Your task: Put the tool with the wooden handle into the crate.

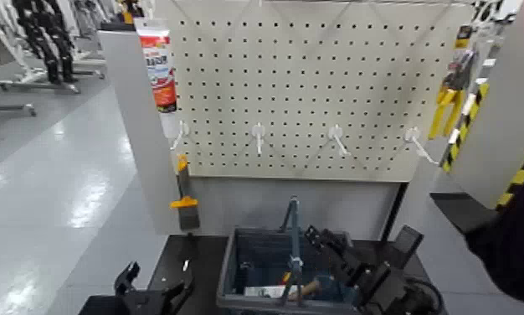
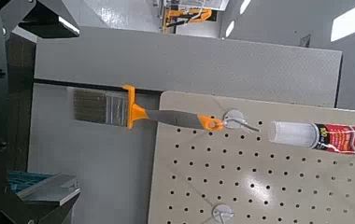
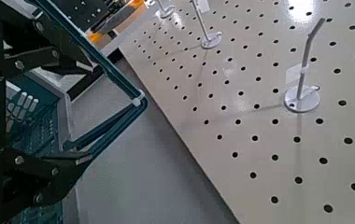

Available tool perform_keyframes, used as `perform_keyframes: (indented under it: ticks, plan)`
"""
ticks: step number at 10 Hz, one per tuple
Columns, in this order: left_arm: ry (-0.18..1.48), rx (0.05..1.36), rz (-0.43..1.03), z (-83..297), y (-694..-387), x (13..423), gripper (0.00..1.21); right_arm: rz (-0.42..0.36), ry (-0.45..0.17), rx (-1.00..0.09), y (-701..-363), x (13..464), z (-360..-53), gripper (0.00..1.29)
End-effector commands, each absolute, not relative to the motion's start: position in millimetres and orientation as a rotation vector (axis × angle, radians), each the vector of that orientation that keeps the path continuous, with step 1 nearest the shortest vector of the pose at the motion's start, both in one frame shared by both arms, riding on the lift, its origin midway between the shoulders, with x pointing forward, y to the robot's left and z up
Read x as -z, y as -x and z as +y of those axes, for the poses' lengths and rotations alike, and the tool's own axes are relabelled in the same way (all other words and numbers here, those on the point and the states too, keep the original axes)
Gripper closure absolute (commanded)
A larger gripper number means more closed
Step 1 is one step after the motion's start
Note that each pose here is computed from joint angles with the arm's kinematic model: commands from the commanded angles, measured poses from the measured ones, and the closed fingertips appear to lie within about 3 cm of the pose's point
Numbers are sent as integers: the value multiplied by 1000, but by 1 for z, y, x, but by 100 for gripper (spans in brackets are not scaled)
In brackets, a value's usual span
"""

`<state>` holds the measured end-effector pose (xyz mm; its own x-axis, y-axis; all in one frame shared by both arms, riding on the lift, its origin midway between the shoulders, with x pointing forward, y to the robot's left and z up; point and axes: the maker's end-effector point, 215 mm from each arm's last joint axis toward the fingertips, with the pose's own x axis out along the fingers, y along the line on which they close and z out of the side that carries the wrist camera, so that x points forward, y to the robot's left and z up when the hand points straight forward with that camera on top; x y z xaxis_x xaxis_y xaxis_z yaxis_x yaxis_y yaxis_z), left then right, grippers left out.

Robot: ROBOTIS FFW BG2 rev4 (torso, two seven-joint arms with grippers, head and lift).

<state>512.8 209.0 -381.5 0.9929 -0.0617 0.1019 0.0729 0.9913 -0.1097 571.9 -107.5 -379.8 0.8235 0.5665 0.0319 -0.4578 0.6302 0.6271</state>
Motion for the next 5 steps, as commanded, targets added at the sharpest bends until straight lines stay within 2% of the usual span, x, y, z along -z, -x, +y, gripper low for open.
perform_keyframes:
  ticks: [1, 4, 5]
  plan:
    - [115, 68, -97, 209, -512, 382, 11, 150, -629, -550, -575, 373, -121, 15]
    - [118, 67, -99, 209, -512, 382, 11, 109, -519, -471, -577, 360, -142, 15]
    - [118, 67, -99, 209, -512, 382, 11, 89, -454, -422, -577, 352, -154, 15]
